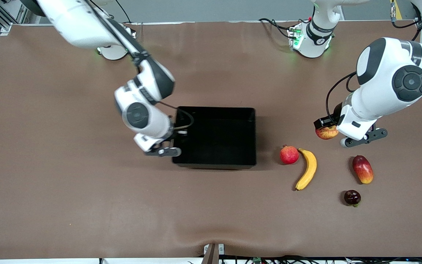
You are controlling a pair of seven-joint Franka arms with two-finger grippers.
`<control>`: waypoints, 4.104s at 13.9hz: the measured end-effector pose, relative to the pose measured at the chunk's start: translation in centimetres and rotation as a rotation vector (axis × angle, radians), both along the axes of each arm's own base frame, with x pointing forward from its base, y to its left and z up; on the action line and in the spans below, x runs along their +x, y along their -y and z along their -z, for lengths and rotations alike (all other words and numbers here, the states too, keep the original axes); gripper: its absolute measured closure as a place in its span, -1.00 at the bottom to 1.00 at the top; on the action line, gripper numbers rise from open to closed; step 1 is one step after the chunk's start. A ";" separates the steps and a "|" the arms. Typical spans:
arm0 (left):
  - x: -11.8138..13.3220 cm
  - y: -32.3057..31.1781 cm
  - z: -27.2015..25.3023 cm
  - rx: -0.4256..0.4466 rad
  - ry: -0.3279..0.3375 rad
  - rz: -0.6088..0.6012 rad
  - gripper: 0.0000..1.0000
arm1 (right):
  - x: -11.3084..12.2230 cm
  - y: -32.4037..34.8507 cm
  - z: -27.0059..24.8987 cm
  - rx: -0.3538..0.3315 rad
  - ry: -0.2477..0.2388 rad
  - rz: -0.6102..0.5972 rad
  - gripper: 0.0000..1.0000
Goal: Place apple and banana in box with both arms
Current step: 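Carry the apple to the black tray while the right gripper withdraws, then lower the apple into the tray and open the left gripper, then move the left gripper down over the yellow banana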
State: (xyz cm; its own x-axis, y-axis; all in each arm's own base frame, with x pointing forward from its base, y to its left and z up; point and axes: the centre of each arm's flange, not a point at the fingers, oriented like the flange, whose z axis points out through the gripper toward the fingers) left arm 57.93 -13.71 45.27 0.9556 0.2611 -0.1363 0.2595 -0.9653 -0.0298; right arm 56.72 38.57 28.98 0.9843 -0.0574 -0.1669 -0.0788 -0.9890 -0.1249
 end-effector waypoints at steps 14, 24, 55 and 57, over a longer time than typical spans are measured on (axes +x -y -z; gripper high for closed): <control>-4.6 15.2 8.4 -0.084 0.046 -0.251 -0.43 | 0.8 -0.9 0.6 0.011 0.021 0.080 -0.99; -4.5 22.6 18.0 -0.100 -0.019 -0.272 -0.43 | 7.8 17.4 -11.1 -0.003 0.112 0.040 -1.00; 8.7 5.6 15.3 -0.014 0.060 -0.163 -1.00 | -2.3 42.8 -35.6 -0.132 0.130 0.056 -1.00; 9.4 3.0 18.5 0.018 0.067 -0.113 -1.00 | -2.3 42.8 -35.6 -0.131 0.130 0.055 -1.00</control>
